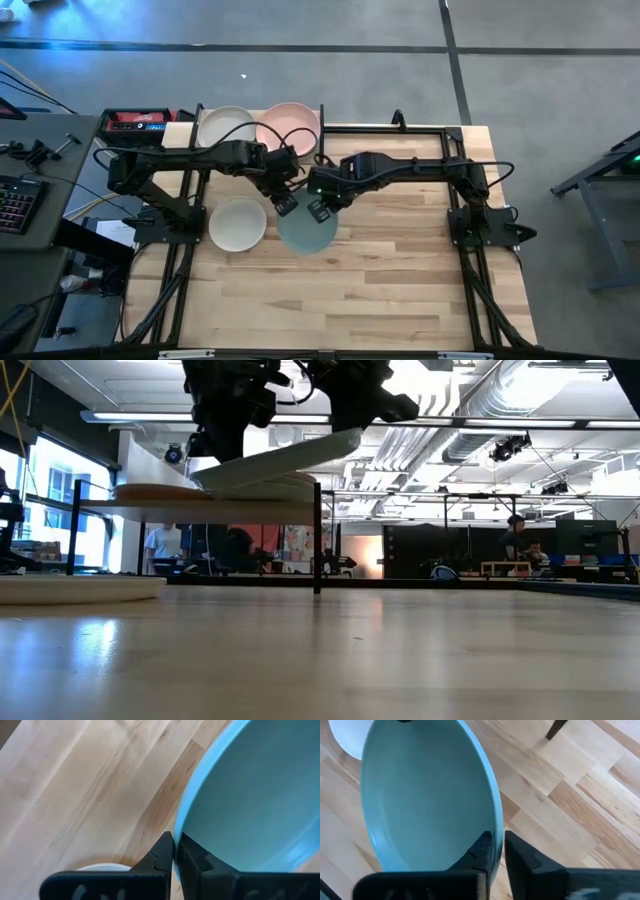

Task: Place and stack plates onto a shelf
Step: Stack the blue plate on top of the gray plate on the shelf

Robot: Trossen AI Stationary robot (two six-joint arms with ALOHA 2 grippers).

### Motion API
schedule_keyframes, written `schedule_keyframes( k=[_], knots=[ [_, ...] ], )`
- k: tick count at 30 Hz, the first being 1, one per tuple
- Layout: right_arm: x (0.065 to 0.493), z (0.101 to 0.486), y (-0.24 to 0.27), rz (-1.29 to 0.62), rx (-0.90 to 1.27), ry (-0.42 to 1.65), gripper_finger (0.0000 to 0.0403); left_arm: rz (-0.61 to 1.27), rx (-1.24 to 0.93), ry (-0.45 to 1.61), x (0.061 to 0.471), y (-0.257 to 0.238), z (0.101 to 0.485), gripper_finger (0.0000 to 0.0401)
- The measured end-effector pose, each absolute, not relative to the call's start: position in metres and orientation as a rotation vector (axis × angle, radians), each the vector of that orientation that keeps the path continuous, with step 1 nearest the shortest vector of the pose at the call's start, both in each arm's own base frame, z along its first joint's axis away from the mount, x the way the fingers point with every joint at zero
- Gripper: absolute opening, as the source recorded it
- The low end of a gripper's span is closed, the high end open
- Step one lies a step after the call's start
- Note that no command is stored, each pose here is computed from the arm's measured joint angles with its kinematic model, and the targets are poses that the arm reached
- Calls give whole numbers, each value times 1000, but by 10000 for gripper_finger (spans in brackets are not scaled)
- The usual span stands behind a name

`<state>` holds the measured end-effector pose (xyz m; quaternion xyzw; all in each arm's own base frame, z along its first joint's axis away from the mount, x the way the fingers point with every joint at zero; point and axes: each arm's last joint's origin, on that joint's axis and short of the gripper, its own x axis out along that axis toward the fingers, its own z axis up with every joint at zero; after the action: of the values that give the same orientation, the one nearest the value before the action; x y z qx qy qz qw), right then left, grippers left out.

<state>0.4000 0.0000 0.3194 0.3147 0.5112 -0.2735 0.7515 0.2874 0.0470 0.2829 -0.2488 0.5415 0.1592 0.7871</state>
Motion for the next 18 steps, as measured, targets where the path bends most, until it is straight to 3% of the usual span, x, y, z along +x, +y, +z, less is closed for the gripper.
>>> schedule_keyframes(
  k=[11, 18],
  knots=[
    [399, 323, -5, -581, 706, 1126, 159, 358, -505, 1232, 280, 52, 281, 1],
    [391, 347, -23, -578, 687, 1111, 189, 417, -539, 1287, 265, 64, 284, 1]
  ],
)
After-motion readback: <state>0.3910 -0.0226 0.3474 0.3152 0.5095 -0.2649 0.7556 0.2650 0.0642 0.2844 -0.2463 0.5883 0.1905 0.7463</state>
